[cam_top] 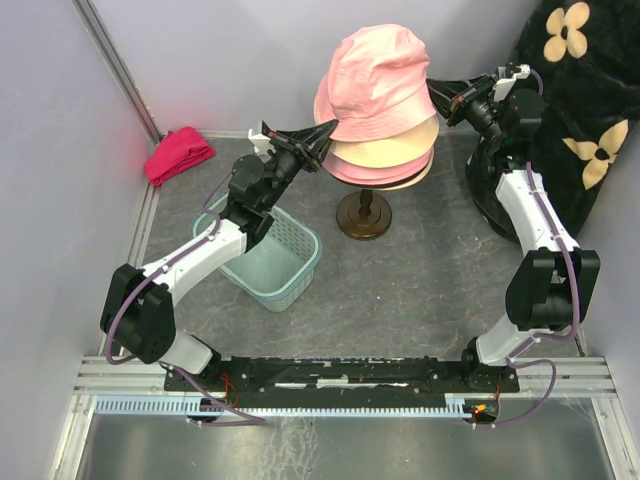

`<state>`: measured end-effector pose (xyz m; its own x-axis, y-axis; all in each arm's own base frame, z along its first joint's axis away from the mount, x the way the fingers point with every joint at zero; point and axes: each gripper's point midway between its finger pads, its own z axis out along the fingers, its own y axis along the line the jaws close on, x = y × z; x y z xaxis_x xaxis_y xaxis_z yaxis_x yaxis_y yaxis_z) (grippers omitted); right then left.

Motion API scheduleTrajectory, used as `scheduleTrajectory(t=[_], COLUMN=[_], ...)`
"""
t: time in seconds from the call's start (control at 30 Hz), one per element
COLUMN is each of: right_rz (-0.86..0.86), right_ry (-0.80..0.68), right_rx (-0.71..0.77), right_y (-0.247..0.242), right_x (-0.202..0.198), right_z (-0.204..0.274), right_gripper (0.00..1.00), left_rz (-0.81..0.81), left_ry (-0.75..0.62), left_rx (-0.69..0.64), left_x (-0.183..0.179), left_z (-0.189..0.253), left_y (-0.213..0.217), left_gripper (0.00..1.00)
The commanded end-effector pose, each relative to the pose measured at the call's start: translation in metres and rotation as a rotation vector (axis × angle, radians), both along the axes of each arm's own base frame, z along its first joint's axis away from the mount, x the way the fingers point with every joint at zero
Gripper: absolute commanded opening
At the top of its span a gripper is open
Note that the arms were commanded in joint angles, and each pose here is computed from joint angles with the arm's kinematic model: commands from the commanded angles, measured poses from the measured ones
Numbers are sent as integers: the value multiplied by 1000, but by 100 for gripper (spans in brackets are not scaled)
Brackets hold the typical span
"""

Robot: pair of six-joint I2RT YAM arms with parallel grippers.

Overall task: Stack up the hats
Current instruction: Stack the hat on the hat.

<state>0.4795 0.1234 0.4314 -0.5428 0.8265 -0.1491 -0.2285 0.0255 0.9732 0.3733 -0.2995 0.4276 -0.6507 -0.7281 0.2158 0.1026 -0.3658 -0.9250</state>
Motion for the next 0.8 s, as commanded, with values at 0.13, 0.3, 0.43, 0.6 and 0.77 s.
scheduleTrajectory(t=[0.13,0.3,0.43,0.6,0.77], right_rz=[-108,-159,-199,-243,-270], right_ry=[68,39,27,3,-44], right_rx=[-8,39,71,110,142], right_y=[-16,-27,-34,-44,-52], right_x=[13,2,-8,-29,-58], right_z=[-19,-7,-1,12,38], right_gripper=[17,32,39,44,47], left_rz=[9,45,48,49,50], left_ry=[21,14,6,-7,-16], left_rx=[76,60,54,37,29], left_x=[-11,-12,-13,-14,-14], left_z=[-23,-18,-16,-10,-7], left_y=[-9,0,1,2,3], left_gripper=[3,3,4,5,7])
